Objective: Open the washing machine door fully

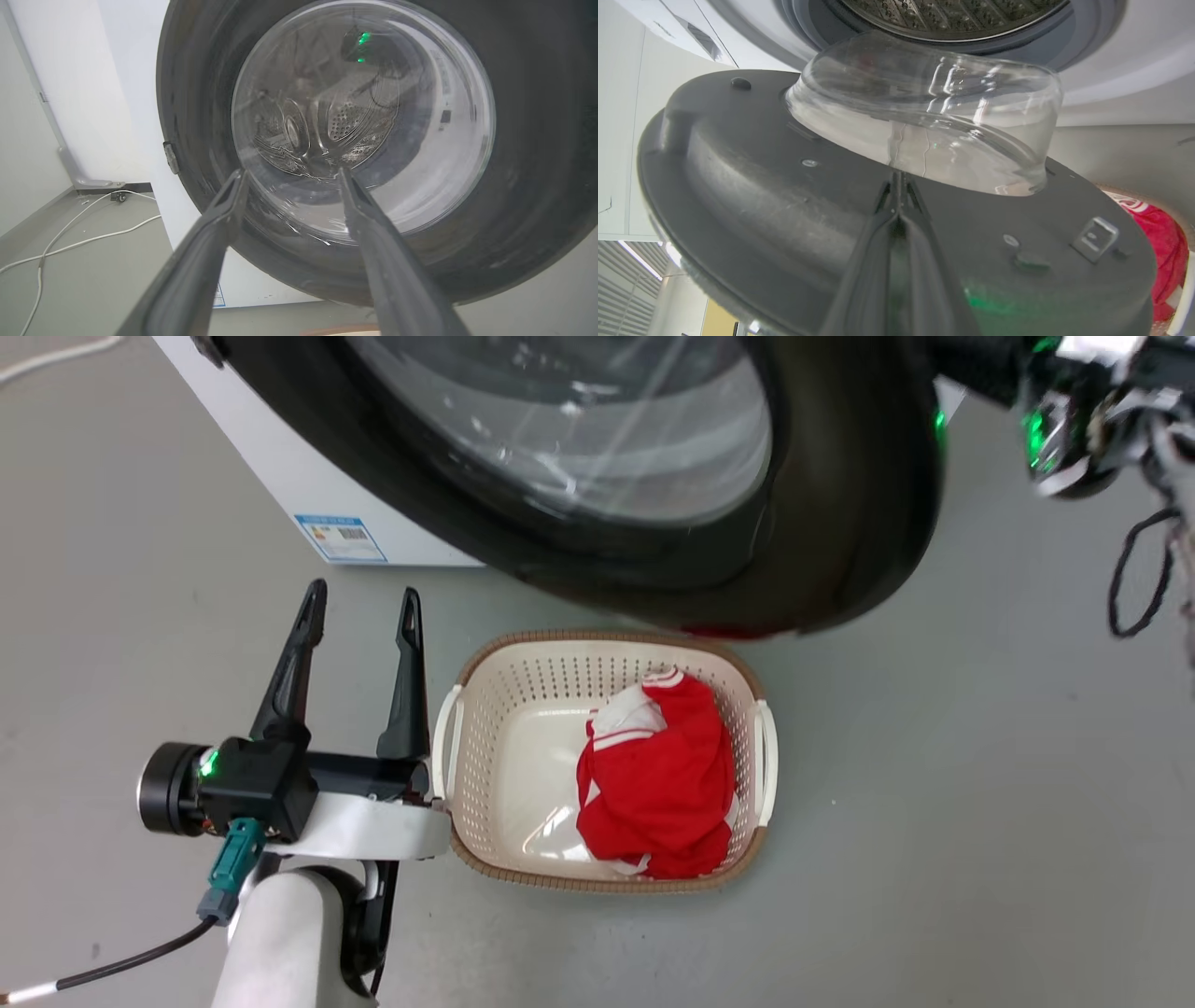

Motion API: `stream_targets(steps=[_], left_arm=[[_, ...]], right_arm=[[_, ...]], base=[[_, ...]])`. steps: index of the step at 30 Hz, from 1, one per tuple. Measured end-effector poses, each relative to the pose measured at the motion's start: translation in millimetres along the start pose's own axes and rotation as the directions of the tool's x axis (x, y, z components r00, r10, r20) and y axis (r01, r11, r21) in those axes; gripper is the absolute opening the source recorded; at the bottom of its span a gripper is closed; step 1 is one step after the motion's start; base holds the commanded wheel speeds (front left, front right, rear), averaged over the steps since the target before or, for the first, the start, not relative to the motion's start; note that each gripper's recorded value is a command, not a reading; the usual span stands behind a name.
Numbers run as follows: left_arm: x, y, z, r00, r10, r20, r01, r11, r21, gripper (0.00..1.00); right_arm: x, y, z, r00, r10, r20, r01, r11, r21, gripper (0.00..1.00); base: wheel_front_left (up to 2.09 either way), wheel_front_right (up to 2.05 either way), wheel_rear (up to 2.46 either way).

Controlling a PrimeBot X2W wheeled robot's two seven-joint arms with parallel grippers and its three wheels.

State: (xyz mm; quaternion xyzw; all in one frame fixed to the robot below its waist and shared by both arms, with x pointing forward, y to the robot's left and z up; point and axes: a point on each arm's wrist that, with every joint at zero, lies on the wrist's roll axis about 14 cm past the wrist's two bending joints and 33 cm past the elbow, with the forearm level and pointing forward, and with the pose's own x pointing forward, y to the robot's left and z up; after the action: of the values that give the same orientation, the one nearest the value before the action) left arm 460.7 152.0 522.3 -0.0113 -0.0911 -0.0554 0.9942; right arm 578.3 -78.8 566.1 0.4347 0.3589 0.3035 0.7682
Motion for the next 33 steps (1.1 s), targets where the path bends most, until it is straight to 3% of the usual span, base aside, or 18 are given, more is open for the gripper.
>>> stream_targets(steps=[13,25,33], left_arm=[[-38,-4,32,0.999,0.003,0.034,-0.003,1.000,-0.002,1.00],[-53,-4,40,0.999,0.013,0.044,-0.012,1.000,-0.008,1.00],[-56,-4,42,0.999,0.019,0.047,-0.018,1.000,-0.015,1.00]], right_arm=[[-14,58,-100,0.972,0.154,-0.178,-0.161,0.987,-0.028,0.00],[-11,97,-169,0.909,0.287,-0.302,-0.308,0.951,-0.022,0.00],[-8,108,-197,0.880,0.326,-0.345,-0.351,0.936,-0.010,0.00]], base=[[0.00,0.00,0.00],[0.00,0.00,0.00],[0.00,0.00,0.00]])
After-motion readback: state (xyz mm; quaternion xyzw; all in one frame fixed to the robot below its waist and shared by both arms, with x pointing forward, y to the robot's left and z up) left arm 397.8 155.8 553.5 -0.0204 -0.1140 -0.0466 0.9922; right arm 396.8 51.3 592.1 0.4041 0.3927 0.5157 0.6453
